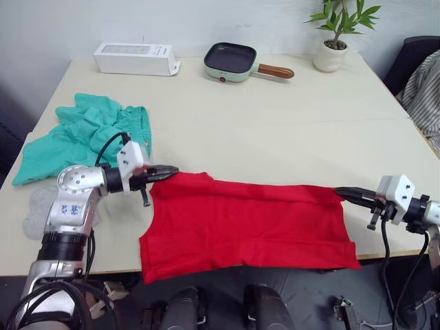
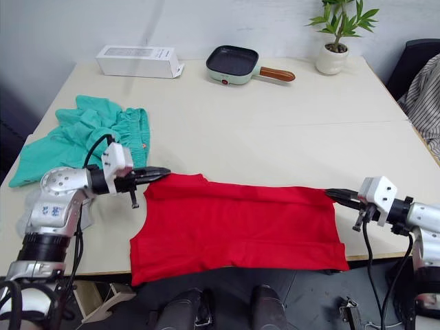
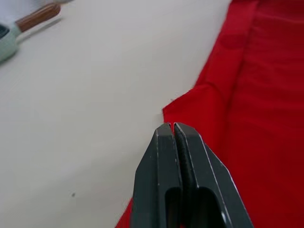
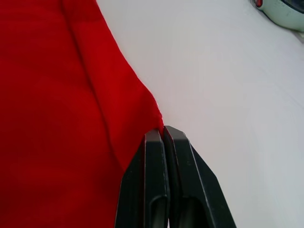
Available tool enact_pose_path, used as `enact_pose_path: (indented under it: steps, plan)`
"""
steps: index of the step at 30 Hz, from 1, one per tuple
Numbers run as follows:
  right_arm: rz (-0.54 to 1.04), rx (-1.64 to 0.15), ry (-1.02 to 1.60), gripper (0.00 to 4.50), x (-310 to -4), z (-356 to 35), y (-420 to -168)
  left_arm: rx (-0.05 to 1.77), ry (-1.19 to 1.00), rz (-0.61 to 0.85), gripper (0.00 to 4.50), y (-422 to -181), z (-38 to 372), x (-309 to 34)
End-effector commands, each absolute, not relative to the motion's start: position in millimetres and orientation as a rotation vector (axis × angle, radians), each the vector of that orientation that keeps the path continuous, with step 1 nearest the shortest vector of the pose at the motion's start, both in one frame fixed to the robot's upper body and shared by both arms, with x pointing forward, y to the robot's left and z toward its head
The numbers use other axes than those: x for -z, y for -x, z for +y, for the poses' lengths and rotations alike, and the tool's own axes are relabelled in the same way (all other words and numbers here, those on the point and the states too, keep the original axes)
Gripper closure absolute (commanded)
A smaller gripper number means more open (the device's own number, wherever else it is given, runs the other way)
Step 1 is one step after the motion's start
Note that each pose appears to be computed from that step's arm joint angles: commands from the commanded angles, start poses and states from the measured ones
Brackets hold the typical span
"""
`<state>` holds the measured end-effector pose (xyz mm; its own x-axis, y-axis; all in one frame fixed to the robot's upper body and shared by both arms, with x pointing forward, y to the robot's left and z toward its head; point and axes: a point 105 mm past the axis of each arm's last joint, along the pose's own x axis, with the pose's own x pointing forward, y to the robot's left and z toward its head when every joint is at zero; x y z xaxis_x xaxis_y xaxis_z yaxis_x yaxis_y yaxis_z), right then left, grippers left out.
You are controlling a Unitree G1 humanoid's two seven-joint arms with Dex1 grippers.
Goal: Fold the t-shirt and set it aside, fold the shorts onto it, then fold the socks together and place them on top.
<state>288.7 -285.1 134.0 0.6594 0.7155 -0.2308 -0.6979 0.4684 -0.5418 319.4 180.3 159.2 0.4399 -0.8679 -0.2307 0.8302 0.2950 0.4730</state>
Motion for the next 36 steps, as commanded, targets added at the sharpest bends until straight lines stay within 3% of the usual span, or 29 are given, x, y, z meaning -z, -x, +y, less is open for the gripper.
enact_pose_path:
  steps: [1, 10, 16, 25, 26, 29, 33, 36]
  plan:
    - [-0.120, -0.822, 0.730, 4.49, -142, -286, -279, 1.142, -0.699, -0.188, 4.50, -303, 180, -171]
    - [-0.101, -0.787, 0.781, 4.49, -117, -292, -261, 1.224, -1.022, -0.274, 4.50, -271, 176, -137]
    - [-0.079, -0.811, 0.837, 4.49, -102, -293, -251, 1.242, -1.163, -0.283, 4.50, -268, 186, -121]
    - [-0.043, -0.821, 0.786, 4.49, -92, -294, -245, 1.201, -1.115, -0.237, 4.50, -271, 194, -119]
    - [-0.032, -0.831, 0.763, 4.50, -92, -293, -244, 1.203, -1.069, -0.220, 4.29, -270, 194, -122]
    - [0.001, -0.859, 0.713, 3.91, -94, -294, -239, 1.239, -0.936, -0.138, 3.60, -264, 194, -128]
    - [0.082, -0.883, 0.631, 2.63, -106, -306, -228, 1.297, -0.721, 0.037, 2.41, -248, 202, -139]
    - [0.149, -0.850, 0.530, 1.67, -123, -317, -227, 1.264, -0.488, 0.148, 2.14, -244, 212, -156]
